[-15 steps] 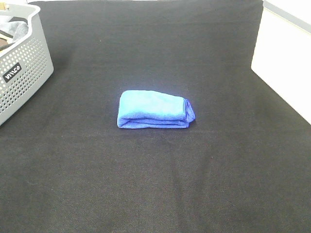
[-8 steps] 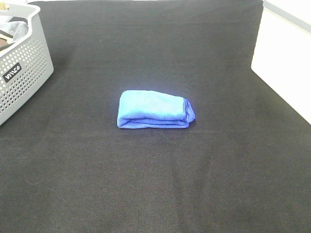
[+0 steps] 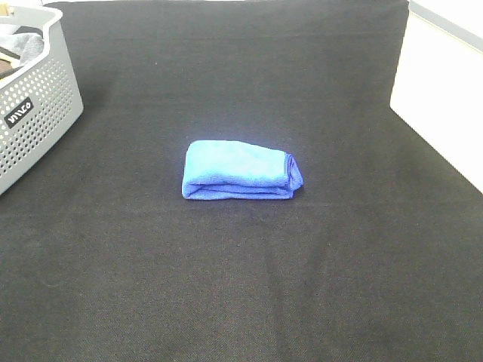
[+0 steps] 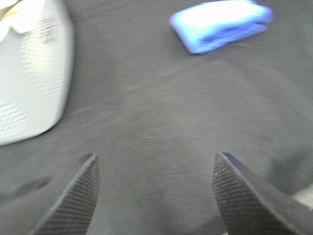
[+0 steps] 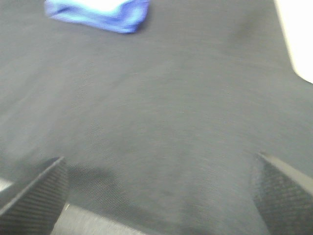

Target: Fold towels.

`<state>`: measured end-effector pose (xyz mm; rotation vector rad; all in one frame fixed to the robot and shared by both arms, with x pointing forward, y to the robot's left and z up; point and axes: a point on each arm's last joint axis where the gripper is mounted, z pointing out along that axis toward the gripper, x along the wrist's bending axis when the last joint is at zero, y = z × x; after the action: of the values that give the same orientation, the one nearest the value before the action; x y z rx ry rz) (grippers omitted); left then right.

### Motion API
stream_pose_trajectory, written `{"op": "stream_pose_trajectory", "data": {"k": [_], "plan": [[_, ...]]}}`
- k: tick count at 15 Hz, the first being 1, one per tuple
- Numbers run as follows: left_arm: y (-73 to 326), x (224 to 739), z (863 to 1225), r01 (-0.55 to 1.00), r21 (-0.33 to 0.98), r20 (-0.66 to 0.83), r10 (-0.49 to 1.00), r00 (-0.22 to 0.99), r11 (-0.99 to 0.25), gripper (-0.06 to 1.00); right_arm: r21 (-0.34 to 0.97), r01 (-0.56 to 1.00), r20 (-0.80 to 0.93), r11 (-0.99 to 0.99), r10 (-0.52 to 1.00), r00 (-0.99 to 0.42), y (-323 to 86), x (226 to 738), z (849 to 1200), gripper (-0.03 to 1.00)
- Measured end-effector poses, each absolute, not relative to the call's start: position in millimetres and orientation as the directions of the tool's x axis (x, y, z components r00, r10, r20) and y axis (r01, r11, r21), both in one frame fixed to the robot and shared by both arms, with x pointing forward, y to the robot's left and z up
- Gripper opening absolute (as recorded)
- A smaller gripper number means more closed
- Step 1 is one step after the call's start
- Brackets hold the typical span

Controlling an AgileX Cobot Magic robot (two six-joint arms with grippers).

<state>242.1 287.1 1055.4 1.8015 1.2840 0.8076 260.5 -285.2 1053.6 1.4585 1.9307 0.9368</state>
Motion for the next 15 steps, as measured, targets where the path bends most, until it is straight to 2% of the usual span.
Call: {"op": "stream_pose_trajectory", "data": {"k": [3,8,15], "plan": [[288,238,1056,0.45,0.878,0.071,0.974,0.216,-0.164,0.64,0.818,0.566,-0.018,0.098,0.989,-0.145,-288,255,1055,0.94],[288,232,1056,0.408,0.898,0.08,0.974,0.211,-0.163,0.64,0.893,0.44,-0.038,0.093,0.99,-0.134,-287,232,1055,0.94],[288,231,1056,0.407,0.899,0.08,0.974,0.211,-0.163,0.64,0.894,0.438,-0.038,0.093,0.99,-0.134,-287,231,1054,0.94]]}}
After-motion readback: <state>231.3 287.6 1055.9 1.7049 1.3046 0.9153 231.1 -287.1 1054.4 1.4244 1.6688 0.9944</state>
